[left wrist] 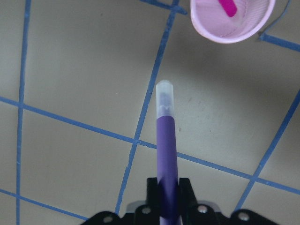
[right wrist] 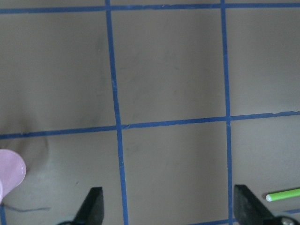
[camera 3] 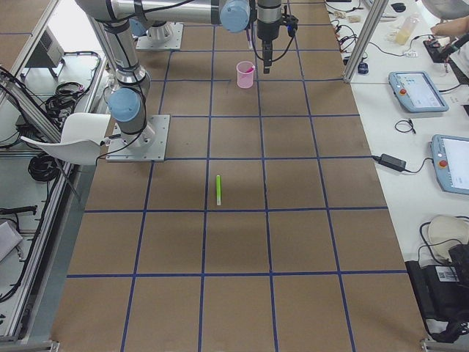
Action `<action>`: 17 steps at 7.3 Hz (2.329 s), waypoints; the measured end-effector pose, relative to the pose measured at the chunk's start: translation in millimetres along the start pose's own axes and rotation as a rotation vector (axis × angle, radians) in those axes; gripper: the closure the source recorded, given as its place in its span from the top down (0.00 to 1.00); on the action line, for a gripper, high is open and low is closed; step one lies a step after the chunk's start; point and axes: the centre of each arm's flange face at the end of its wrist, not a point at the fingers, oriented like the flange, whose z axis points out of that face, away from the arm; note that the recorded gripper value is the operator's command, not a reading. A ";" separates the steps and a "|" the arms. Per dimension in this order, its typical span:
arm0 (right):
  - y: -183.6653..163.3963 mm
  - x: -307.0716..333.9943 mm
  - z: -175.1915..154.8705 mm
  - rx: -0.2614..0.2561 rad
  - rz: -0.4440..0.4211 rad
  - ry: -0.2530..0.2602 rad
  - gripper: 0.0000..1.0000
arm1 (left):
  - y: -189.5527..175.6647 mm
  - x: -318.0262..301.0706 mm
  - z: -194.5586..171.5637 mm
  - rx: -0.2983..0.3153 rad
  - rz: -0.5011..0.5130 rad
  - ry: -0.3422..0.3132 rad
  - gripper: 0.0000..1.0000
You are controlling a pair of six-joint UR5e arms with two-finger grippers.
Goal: Insert purple and pink pens into pink cup
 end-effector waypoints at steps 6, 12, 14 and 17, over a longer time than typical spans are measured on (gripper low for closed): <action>-3.4 37.7 -3.9 0.021 0.039 -0.029 1.00 | -86.6 34.6 36.5 -0.071 0.161 -0.062 0.78; -3.2 39.7 -4.6 0.020 0.044 -0.029 1.00 | -78.4 28.6 17.0 -0.044 0.135 -0.099 1.00; -3.1 39.1 -5.0 0.022 0.043 -0.030 1.00 | -13.7 -20.0 -25.3 0.058 -0.027 -0.160 1.00; -1.0 32.0 -7.7 0.024 0.036 -0.046 1.00 | 139.2 -80.9 -57.0 0.241 -0.383 -0.127 1.00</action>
